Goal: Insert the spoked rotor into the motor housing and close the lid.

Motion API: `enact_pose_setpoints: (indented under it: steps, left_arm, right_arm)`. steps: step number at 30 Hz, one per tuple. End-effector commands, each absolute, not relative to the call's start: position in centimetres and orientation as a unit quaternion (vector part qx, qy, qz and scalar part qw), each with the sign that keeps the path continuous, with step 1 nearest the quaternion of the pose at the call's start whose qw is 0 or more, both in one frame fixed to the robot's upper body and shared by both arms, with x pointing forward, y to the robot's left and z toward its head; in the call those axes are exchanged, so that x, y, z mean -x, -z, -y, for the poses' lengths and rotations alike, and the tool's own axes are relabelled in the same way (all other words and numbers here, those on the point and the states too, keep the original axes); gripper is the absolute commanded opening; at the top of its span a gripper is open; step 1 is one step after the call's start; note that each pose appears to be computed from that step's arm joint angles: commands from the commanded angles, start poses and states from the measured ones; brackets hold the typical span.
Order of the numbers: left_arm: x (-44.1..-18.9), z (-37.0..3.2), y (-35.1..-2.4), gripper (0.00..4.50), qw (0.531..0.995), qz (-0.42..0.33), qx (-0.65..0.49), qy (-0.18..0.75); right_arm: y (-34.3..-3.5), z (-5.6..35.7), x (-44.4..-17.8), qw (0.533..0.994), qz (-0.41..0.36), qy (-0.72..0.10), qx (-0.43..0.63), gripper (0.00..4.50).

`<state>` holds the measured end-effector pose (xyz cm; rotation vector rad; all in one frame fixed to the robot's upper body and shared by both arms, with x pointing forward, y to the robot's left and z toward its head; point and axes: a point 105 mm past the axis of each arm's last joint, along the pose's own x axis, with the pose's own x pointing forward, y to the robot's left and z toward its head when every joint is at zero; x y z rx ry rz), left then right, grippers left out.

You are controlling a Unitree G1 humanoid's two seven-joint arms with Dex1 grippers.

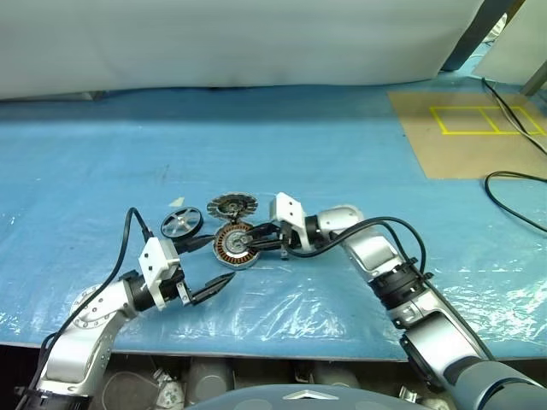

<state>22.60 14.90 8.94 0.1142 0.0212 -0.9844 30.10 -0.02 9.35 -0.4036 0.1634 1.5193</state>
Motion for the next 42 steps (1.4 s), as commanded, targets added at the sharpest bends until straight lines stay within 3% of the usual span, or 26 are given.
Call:
enact_pose_setpoints:
  steps: [1, 12, 42]
  left_arm:
    - [-22.3, -14.5, -9.9, 4.5, 0.881, 0.01, -0.063, 0.469]
    - [-22.4, -14.2, -9.8, 4.5, 0.887, 0.013, -0.061, 0.458]
    - [-22.8, -14.6, -9.3, 4.5, 0.888, 0.007, -0.062, 0.456]
  right_arm:
    - [-10.5, -0.7, -30.1, 0.691, -0.047, -0.694, 0.198, 0.66]
    - [-8.4, -1.1, -31.2, 0.697, -0.072, -0.681, 0.213, 0.66]
    - [-8.4, -1.5, -31.0, 0.685, -0.071, -0.687, 0.233, 0.66]
